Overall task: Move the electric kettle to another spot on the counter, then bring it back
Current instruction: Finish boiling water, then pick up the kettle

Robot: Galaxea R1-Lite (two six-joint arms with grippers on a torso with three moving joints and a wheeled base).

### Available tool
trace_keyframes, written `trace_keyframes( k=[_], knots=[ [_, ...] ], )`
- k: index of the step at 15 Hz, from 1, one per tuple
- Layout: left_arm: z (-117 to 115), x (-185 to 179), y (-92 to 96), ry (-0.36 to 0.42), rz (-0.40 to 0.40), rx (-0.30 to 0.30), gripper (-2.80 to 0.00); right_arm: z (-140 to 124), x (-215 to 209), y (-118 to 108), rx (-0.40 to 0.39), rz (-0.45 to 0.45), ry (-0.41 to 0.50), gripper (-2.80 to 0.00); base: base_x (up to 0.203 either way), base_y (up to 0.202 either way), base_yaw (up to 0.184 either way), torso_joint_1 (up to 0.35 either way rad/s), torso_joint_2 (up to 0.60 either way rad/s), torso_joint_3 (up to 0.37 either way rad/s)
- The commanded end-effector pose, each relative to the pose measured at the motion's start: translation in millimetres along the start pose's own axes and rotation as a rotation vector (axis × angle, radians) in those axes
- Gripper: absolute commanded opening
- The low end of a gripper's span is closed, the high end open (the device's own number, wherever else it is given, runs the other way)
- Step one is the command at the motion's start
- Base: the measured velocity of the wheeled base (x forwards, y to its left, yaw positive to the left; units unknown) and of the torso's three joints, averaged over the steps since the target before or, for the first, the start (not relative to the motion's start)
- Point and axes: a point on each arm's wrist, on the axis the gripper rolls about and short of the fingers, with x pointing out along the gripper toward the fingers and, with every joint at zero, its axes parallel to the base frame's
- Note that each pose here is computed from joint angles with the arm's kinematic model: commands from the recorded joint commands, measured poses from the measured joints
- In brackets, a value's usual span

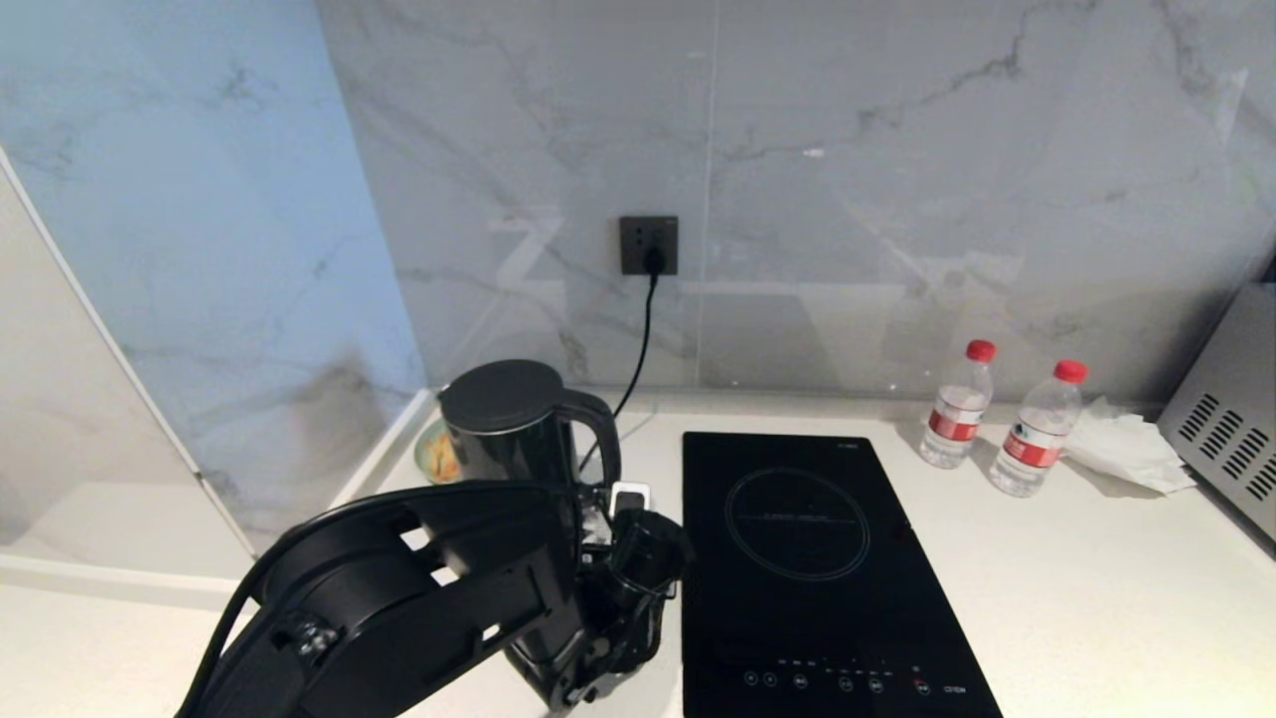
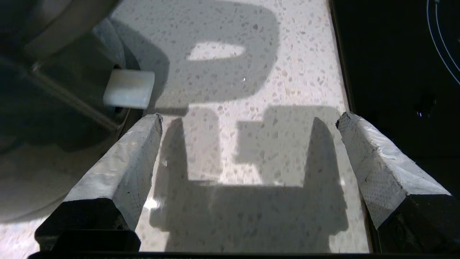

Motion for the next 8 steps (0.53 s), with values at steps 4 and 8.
trace_keyframes(
  k=[4,8],
  knots=[
    [-6.6,-34.2,-2.9,-0.027,-0.06,0.001,0.0,0.0,0.0,0.0,0.0,0.001,0.0,-2.8,0.0,0.0,0.0,0.0,0.0,0.0],
    [15.9,-60.7,6.8,-0.088,-0.089,-0.064,0.0,0.0,0.0,0.0,0.0,-0.001,0.0,-2.8,0.0,0.0,0.0,0.0,0.0,0.0]
  ],
)
